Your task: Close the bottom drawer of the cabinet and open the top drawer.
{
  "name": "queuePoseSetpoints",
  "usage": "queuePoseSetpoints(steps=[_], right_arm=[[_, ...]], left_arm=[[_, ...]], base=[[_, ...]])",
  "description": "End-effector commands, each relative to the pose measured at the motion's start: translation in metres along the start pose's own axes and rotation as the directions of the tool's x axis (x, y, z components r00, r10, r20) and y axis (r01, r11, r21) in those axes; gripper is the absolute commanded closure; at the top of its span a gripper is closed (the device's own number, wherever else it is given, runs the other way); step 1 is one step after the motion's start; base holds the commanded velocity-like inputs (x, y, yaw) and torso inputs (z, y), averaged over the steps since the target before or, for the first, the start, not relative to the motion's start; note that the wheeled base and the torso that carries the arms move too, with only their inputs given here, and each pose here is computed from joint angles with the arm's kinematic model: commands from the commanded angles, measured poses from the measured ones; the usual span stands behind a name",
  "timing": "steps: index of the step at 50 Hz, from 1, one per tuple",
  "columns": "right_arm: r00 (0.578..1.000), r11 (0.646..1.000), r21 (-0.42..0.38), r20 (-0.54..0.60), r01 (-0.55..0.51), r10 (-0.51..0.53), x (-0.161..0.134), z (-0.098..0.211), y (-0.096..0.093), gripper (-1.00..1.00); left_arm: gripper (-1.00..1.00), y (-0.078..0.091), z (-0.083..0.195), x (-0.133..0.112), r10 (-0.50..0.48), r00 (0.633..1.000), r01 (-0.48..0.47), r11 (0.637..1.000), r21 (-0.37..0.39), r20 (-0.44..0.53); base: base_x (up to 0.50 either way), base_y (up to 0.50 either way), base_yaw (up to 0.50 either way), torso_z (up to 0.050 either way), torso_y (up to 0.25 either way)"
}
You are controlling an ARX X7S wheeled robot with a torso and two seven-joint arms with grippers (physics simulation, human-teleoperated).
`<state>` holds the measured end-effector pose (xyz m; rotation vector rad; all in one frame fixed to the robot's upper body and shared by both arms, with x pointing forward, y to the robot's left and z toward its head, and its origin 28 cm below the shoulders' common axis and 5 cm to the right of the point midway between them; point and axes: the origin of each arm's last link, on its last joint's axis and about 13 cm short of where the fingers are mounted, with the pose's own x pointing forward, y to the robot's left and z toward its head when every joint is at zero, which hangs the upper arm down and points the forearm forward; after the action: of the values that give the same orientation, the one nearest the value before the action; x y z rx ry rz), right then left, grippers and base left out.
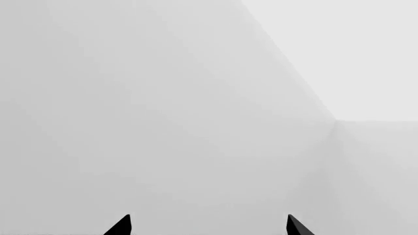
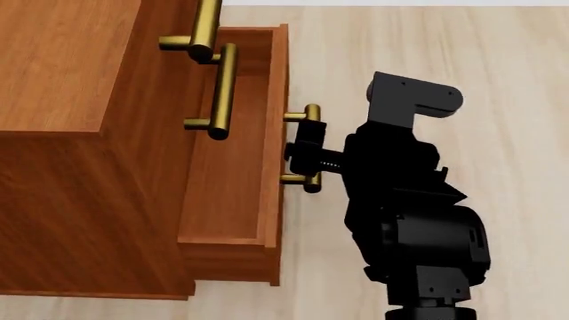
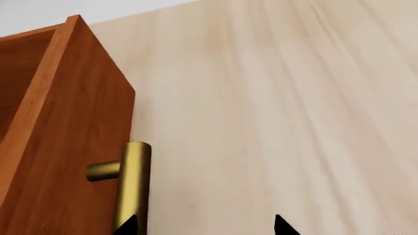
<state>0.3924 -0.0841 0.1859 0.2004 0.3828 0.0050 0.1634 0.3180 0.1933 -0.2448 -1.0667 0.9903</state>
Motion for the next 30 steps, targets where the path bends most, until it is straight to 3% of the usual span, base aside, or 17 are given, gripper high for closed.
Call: queuePoseSetpoints(steps=[1, 30], right_arm=[[0.992, 0.994, 0.030, -0.071, -0.106, 0.108, -0.001, -0.011, 0.018, -1.00], [0.961, 0.964, 0.042, -0.080, -0.263, 0.265, 0.007, -0.008, 0.057, -1.00]], left_arm=[[-1.00, 0.000, -0.001, 0.000, 0.000, 1.000, 0.000, 1.000, 0.001, -0.003], [-1.00, -0.001, -0.002, 0.000, -0.009, 1.000, 0.009, 1.000, 0.002, -0.012]], base=[[0.00, 0.00, 0.00, 0.000, 0.000], [0.00, 0.00, 0.00, 0.000, -0.001]])
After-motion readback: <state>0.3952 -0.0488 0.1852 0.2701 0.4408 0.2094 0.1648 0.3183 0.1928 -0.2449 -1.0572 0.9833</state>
